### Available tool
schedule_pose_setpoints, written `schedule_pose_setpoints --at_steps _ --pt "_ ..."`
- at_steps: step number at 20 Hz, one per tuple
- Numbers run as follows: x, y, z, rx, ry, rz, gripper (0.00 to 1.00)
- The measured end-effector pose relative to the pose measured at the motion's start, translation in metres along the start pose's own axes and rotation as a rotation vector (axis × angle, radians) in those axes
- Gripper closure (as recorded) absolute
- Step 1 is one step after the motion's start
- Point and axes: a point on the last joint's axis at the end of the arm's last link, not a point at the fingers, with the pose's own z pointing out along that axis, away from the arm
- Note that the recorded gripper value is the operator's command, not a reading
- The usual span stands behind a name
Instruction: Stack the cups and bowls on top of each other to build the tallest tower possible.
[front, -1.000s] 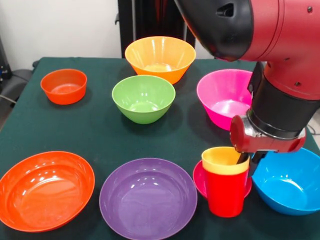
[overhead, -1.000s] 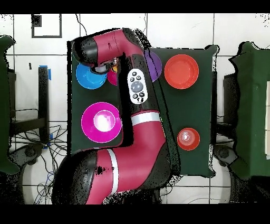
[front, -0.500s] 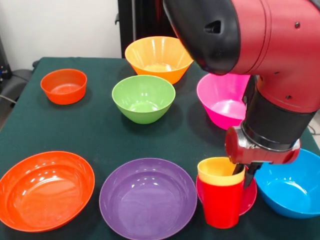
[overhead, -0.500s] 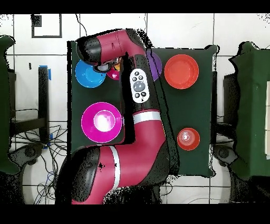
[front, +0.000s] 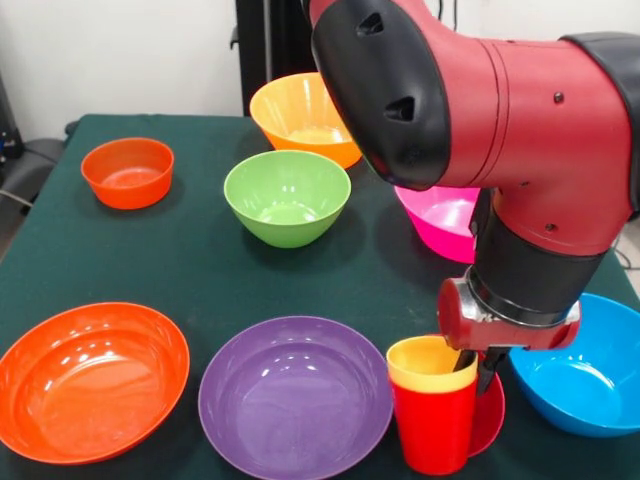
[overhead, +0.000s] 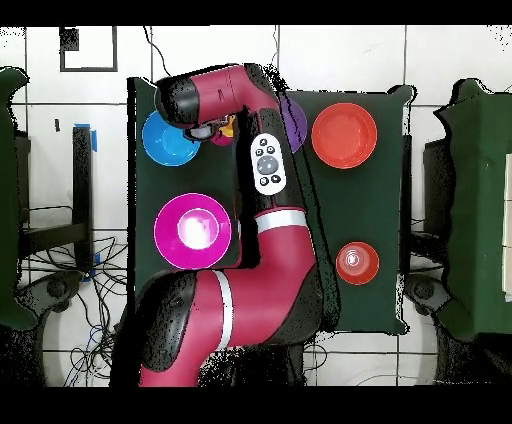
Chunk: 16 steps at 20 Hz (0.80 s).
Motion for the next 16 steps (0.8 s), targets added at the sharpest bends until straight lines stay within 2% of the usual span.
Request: schedule_pose_setpoints --at_steps 16 --pt "-0.0001 -0.0030 0.0010 0.003 -0.003 0.004 1.00"
